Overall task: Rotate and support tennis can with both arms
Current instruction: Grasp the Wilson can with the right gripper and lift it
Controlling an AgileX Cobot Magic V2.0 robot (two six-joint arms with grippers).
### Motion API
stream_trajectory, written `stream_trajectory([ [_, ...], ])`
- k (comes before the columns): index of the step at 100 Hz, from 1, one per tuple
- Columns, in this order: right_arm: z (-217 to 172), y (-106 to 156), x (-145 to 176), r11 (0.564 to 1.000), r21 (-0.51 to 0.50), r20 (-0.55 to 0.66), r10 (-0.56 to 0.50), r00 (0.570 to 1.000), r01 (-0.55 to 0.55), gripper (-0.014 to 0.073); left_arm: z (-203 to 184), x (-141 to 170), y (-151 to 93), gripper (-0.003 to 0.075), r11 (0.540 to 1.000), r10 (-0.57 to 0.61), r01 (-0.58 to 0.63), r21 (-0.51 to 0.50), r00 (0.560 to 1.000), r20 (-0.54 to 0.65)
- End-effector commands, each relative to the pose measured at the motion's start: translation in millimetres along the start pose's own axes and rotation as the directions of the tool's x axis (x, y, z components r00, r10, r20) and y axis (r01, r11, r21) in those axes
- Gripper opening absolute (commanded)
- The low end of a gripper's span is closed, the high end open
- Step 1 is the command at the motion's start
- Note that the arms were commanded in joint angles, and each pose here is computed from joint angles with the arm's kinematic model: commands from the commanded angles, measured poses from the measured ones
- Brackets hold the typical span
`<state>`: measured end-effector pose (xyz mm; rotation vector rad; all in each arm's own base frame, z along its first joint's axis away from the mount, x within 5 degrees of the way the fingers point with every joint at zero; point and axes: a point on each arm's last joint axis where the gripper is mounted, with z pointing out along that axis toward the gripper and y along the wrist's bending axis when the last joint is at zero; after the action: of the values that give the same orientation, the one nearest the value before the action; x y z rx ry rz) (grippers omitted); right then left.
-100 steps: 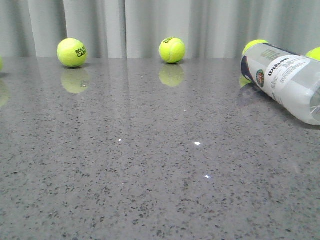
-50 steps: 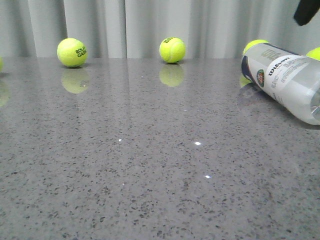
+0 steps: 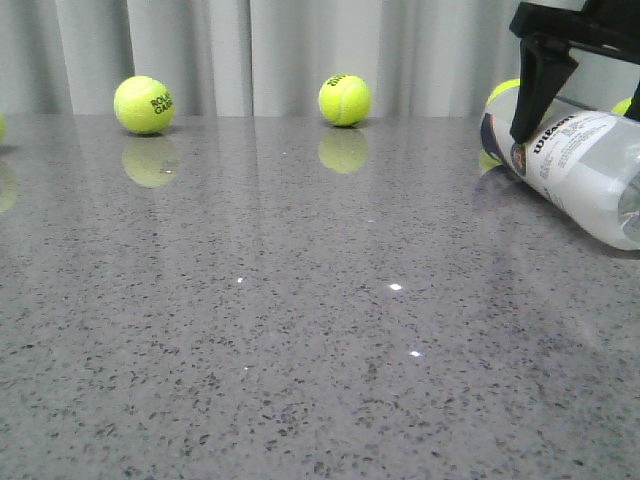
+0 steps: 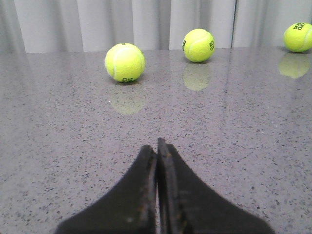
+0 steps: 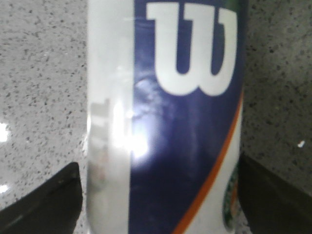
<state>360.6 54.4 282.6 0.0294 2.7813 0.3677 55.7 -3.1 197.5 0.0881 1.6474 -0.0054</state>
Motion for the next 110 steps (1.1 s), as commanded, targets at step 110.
stream_trajectory([
  [110, -22.8, 130.6, 10.2, -0.009, -0.058, 0.143, -0.99, 0.0, 0.998, 0.0294, 0.0, 5.3, -0.9, -0.0019, 1.0, -0.021, 0.021, 0.009, 0.997, 0.071],
])
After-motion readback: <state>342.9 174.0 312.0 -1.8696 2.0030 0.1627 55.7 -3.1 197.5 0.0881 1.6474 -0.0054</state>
